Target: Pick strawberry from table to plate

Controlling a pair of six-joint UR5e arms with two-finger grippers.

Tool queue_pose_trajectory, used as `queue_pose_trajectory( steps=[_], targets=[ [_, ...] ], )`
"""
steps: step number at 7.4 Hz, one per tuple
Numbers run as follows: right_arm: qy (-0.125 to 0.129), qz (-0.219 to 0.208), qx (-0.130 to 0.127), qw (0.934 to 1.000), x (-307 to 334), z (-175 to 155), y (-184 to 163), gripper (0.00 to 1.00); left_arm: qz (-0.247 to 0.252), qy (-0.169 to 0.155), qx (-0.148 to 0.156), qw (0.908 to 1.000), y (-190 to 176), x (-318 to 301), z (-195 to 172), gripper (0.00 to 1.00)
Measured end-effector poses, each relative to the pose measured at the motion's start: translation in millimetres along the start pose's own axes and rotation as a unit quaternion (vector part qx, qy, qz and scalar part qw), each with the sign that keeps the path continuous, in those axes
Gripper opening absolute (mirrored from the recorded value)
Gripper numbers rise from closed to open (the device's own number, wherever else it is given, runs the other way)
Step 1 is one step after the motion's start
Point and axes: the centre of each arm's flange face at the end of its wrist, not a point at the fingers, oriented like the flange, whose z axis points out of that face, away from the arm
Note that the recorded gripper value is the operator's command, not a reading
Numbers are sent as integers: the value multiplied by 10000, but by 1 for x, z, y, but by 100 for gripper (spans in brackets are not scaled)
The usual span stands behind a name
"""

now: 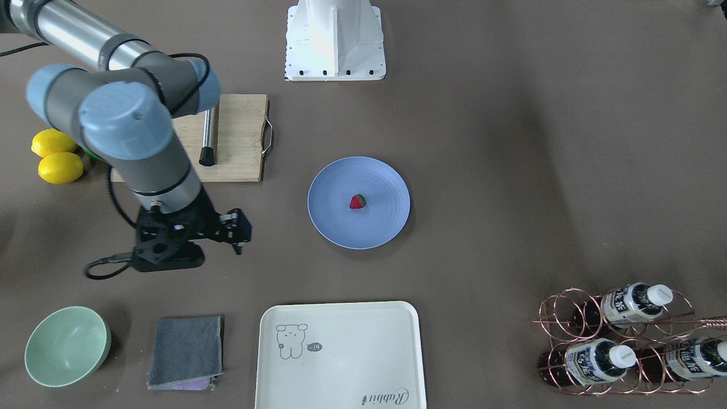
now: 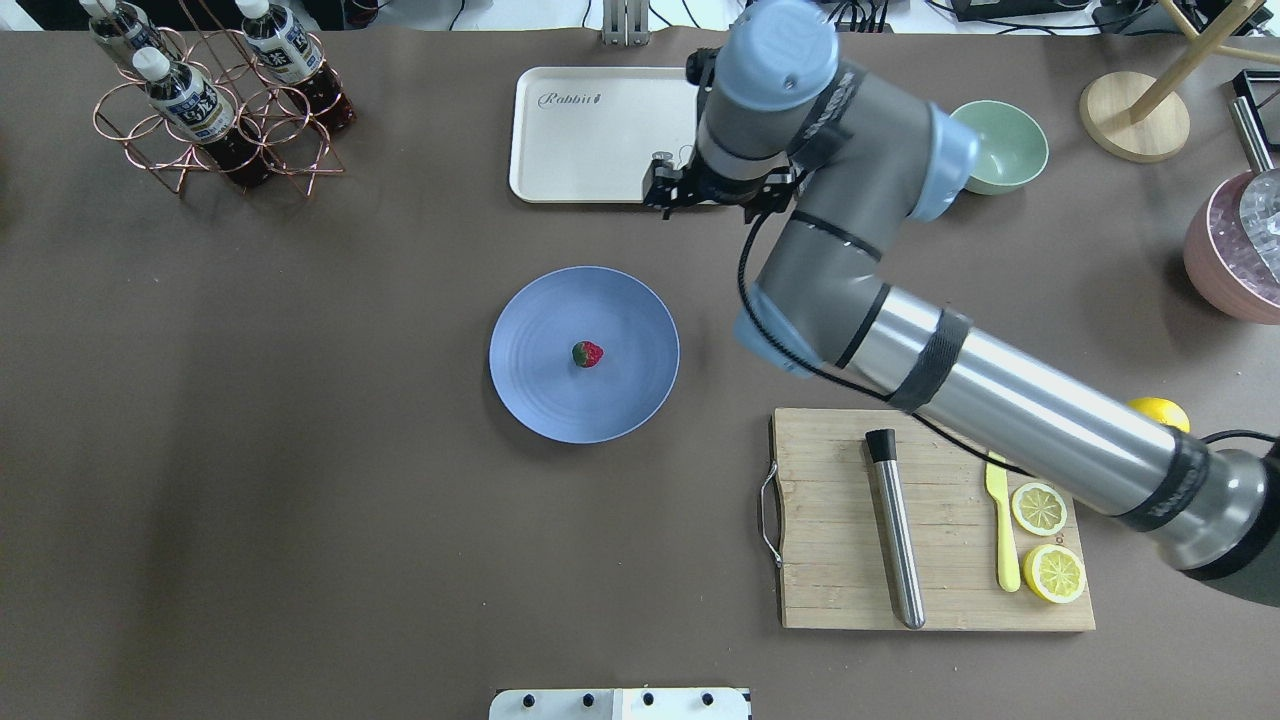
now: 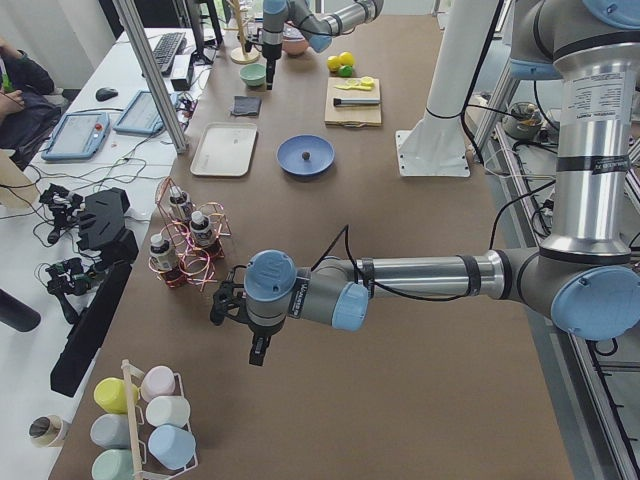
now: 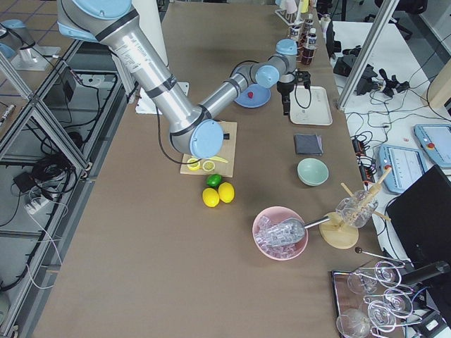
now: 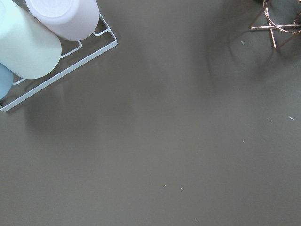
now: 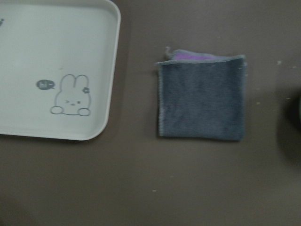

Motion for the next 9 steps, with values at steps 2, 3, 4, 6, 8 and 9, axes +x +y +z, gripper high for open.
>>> queue_pose_trajectory(
  steps=[2, 3, 4, 6, 8, 9],
  targets=[
    [361, -525, -185, 9978, 135, -53, 7, 100, -41, 191, -29, 9998, 0, 3, -1, 99],
    [408, -654, -318, 9965, 200, -74, 19, 100, -58, 267, -46, 9996, 1, 4, -1, 99],
    [407, -744, -454, 9954, 268, -85, 38, 100, -67, 298, -57, 9995, 2, 5, 0, 99],
    [470, -943, -760, 9915, 390, -85, 93, 100, -85, 309, -70, 9995, 5, 4, 0, 99],
    [517, -775, -1105, 9895, 463, -69, 152, 100, -106, 302, -82, 9995, 9, 2, 1, 99],
    [526, -685, -1197, 9890, 477, -63, 165, 100, -107, 304, -82, 9994, 10, 2, 1, 99]
  ],
)
